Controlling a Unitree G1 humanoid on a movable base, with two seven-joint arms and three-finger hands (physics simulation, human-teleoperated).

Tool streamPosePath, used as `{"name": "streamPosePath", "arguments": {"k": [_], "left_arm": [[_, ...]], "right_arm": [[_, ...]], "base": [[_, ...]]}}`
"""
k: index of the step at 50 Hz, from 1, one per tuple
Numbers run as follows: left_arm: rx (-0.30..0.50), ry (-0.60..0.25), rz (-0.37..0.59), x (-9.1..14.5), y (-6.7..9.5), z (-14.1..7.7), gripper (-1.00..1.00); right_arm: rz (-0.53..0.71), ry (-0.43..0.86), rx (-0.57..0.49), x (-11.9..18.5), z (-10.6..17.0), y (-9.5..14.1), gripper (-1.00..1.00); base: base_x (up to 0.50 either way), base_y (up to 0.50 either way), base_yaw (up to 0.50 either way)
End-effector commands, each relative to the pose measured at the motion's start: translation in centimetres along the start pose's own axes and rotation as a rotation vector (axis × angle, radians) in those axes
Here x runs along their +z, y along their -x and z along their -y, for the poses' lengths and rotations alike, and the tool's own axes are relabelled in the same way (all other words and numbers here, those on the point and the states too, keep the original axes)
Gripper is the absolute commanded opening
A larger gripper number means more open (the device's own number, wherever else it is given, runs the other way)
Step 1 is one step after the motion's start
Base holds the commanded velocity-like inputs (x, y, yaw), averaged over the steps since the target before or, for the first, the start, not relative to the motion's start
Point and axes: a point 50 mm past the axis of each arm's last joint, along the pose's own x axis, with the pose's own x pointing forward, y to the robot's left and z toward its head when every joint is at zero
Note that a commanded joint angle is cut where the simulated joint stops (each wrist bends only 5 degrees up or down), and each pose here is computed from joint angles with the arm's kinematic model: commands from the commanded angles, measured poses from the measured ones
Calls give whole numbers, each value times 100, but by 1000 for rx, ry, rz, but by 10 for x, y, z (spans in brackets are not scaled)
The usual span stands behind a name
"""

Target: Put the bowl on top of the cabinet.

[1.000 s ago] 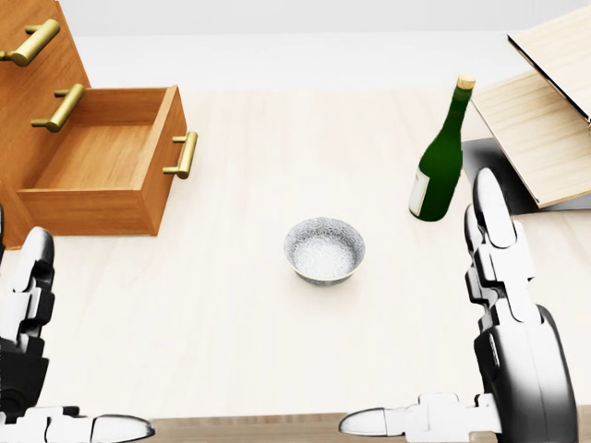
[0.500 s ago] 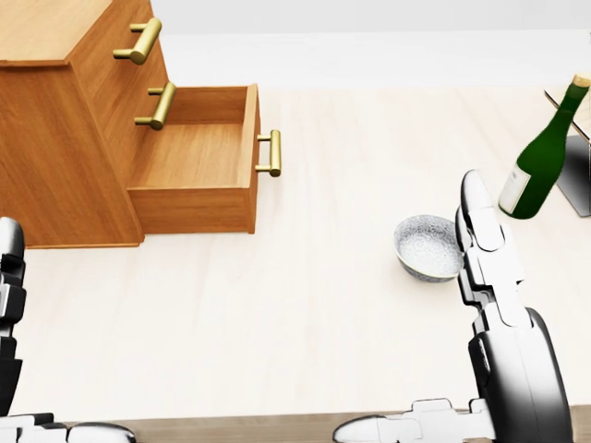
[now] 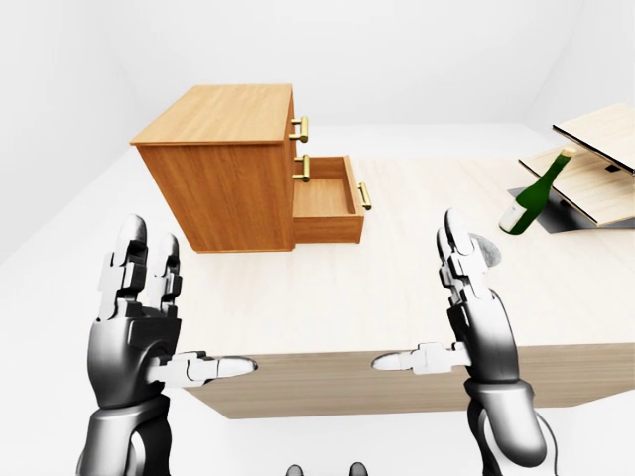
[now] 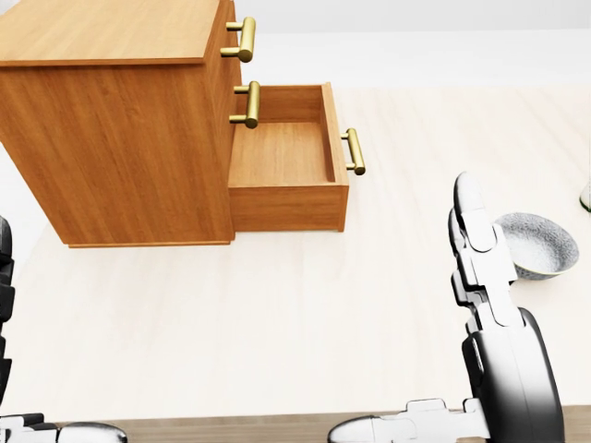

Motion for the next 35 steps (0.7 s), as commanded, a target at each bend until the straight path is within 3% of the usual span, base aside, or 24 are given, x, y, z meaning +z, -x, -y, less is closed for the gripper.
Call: {"name": "streamPosePath", "arguments": {"k": [1,10,35], "left_arm": [[-3,7,-9,-2,1,2,100],[-3,7,-5,-1,1,2,100],[-6,8,-4,0,2,2,100]], "right_arm": [[4,-63,-38,0,5,-1,100],[11,-60,11,2,0,1,100],[2,-50,20,1,-2,2,100]], "base": [[0,0,0],[0,0,0],[50,0,0]]}}
